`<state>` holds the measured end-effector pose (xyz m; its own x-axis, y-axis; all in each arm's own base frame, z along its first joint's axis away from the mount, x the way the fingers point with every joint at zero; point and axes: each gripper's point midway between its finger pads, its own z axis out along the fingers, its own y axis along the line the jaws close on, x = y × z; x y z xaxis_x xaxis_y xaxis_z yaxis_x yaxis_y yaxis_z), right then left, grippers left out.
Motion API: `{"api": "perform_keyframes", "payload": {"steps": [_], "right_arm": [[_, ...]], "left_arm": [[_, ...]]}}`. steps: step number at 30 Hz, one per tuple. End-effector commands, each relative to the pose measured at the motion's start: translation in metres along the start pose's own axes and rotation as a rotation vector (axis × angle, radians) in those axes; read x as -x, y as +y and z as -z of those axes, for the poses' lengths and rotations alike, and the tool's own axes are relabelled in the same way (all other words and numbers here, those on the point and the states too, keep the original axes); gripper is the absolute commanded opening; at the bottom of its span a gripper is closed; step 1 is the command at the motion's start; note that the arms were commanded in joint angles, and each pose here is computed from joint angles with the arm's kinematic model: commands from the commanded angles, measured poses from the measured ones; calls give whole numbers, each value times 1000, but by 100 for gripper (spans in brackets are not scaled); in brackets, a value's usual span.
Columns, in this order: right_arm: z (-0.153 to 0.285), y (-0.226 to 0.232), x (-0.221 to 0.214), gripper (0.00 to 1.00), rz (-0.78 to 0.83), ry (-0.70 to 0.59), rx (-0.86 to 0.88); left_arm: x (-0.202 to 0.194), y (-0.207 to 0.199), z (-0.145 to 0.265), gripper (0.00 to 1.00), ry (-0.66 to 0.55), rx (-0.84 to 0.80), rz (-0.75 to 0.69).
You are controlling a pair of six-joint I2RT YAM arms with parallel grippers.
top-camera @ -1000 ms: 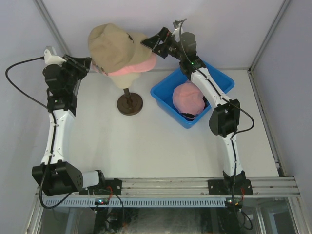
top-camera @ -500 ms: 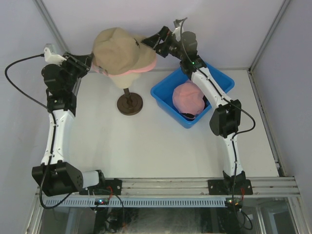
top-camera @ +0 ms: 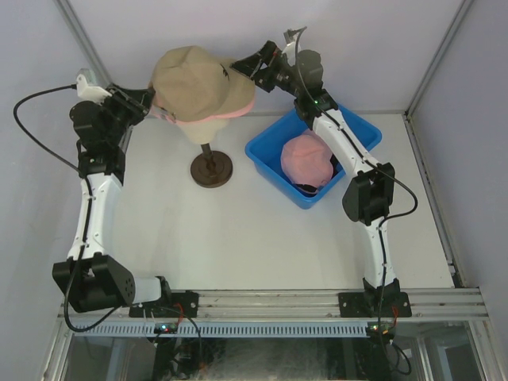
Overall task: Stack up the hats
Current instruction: Stack the hat on the hat.
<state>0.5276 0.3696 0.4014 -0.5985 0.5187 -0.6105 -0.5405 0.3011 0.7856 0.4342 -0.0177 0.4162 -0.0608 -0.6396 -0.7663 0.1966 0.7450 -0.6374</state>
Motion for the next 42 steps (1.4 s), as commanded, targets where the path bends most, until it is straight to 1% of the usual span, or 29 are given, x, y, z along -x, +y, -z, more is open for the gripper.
{"api": "perform_keyframes", "payload": {"steps": [1, 4, 6, 8, 13, 22, 23, 26, 29, 33, 38, 42], "right_arm": [[13, 52, 17, 94, 61, -34, 98], [13, 59, 18, 94, 67, -35, 113], [14, 62, 18, 94, 70, -36, 119], [14, 65, 19, 94, 73, -37, 125], [14, 71, 18, 94, 78, -35, 139], [14, 78, 19, 94, 85, -41, 154], [14, 79, 19, 94, 86, -41, 155], [11, 79, 18, 94, 80, -42, 147], [9, 85, 19, 94, 78, -37, 149], [8, 85, 18, 94, 74, -34, 143], [9, 83, 20, 94, 76, -35, 144], [9, 83, 22, 94, 83, -38, 154]], "left_arm": [[31, -31, -5, 37, -41, -85, -46], [31, -25, -9, 36, -28, -53, -55], [35, -21, -8, 34, -45, -26, -65], [40, -19, -7, 30, -68, -4, -87], [42, -18, -13, 20, -46, 3, -108], [36, -19, -20, 19, -11, -20, -98], [35, -19, -20, 20, -7, -24, -98], [31, -18, -20, 29, 8, -32, -105], [26, -16, -24, 30, 25, -37, -105], [21, -13, -32, 23, 48, -47, -96], [17, -12, -40, 1, 64, -54, -89], [17, -9, -44, 0, 55, -40, -82]]}}
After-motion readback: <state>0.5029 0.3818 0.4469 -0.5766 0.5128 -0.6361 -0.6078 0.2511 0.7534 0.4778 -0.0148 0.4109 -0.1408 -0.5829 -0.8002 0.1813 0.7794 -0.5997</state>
